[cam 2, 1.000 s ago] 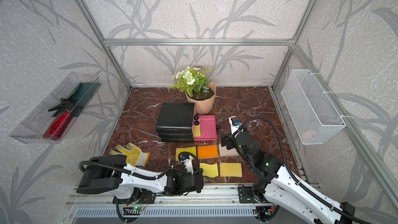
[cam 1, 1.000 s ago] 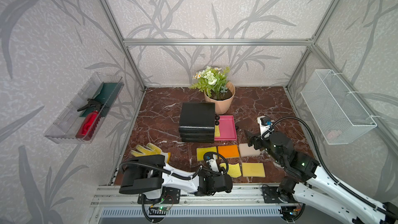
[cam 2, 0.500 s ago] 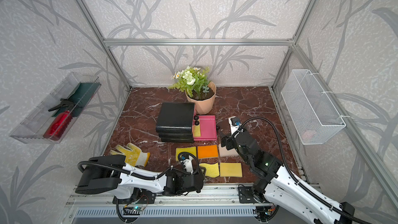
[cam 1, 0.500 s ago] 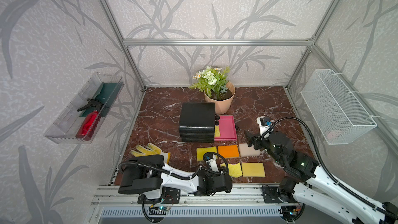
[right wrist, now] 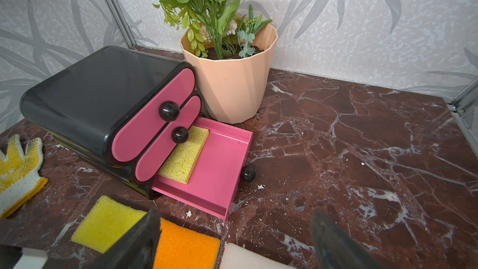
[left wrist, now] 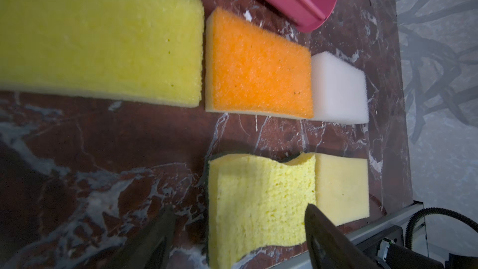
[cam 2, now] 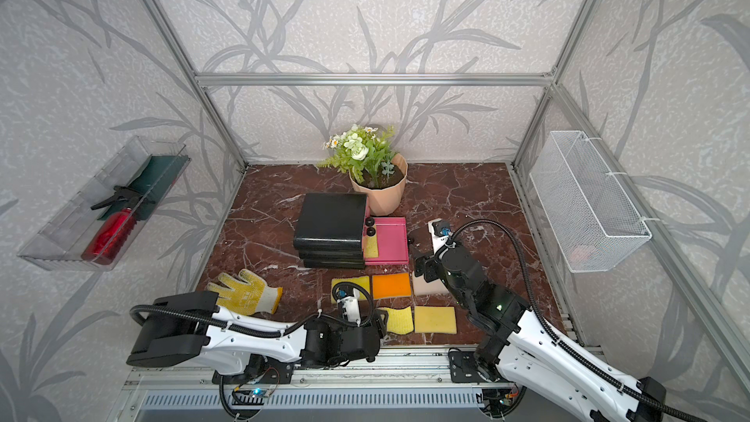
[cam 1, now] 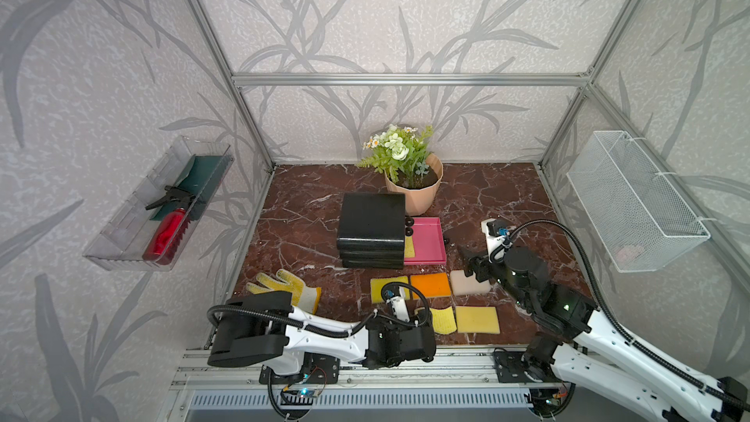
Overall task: Take the sponge out of the drawer
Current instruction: Place the sponge at the center of the board, then pick up the sponge from the drawer.
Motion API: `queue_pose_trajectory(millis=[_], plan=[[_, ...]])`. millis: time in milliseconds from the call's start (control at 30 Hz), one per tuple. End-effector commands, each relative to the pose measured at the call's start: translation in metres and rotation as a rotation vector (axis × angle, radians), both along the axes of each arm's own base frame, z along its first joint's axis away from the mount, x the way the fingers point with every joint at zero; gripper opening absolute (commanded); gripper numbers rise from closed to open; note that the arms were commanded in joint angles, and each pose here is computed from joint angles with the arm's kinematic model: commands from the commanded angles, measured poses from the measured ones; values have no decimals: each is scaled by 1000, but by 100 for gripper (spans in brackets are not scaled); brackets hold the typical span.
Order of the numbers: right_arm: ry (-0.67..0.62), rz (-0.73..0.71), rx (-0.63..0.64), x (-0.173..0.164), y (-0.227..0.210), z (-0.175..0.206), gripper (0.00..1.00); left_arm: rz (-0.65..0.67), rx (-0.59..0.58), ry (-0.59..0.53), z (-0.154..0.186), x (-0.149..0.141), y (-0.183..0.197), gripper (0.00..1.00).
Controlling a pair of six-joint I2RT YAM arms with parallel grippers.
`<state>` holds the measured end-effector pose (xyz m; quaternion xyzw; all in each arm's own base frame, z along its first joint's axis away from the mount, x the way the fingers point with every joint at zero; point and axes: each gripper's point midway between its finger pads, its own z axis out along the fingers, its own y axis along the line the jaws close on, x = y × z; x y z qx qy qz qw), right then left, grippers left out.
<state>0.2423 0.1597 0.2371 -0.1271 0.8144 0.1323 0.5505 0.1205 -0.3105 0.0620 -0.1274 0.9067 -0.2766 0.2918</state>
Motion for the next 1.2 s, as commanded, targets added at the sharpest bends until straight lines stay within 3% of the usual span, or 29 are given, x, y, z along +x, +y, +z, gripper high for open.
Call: queue_pose_trajectory(millis=[0,233,467,700,1000,1167], plan=[[-3,-7,10,3,0,-3,89,5,53,-148,43,18,10,81],[4,-16,4,7,1,-5,89,1,100,-294,115,29,52,87],[33,-18,8,16,7,-11,90,71,104,-377,163,38,128,92],[64,-10,15,25,15,-17,90,63,208,-456,227,50,178,99],[89,0,20,37,26,-20,90,-3,397,-503,286,72,187,99],[143,49,40,47,44,-27,90,-13,445,-545,311,93,183,99]])
